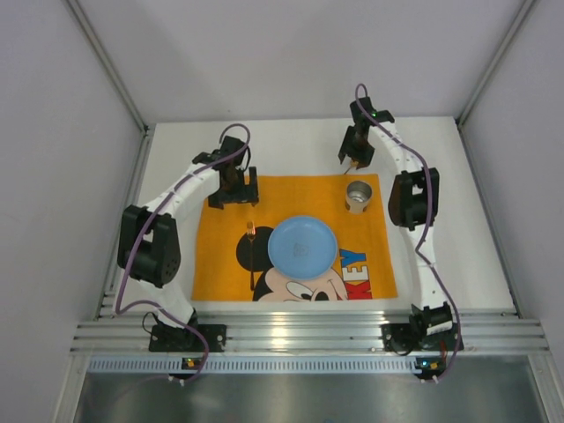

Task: Set the dinner table for one person

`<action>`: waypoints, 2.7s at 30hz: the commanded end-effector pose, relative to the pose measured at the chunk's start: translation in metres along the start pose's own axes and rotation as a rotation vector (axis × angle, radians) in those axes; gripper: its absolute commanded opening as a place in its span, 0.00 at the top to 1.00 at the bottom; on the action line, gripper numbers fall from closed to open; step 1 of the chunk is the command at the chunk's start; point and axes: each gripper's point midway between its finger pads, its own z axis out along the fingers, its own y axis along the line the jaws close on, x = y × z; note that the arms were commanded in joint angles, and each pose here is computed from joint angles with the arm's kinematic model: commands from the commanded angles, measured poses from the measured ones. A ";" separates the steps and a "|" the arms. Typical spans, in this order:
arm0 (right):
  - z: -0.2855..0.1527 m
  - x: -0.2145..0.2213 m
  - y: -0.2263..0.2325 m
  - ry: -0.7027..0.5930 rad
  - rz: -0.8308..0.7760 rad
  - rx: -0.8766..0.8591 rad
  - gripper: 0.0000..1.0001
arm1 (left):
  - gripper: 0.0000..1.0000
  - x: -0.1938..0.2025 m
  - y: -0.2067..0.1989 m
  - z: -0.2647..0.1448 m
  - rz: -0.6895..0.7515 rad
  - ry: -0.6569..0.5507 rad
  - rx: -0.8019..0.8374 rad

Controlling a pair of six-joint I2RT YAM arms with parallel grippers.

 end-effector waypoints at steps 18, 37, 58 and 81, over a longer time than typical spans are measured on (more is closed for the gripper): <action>0.016 0.020 -0.002 0.013 -0.077 0.120 0.52 | 0.02 0.005 0.035 0.014 -0.111 -0.021 0.062; 0.052 0.053 -0.017 0.086 -0.171 0.250 1.00 | 0.02 0.003 0.072 0.041 -0.190 0.006 0.065; -0.120 -0.143 0.068 -0.605 0.123 -0.210 1.00 | 0.03 -0.046 0.055 0.023 -0.182 -0.044 0.126; -0.207 0.183 -0.050 -0.277 -0.344 -0.312 1.00 | 0.02 -0.061 0.056 -0.036 -0.183 -0.185 0.062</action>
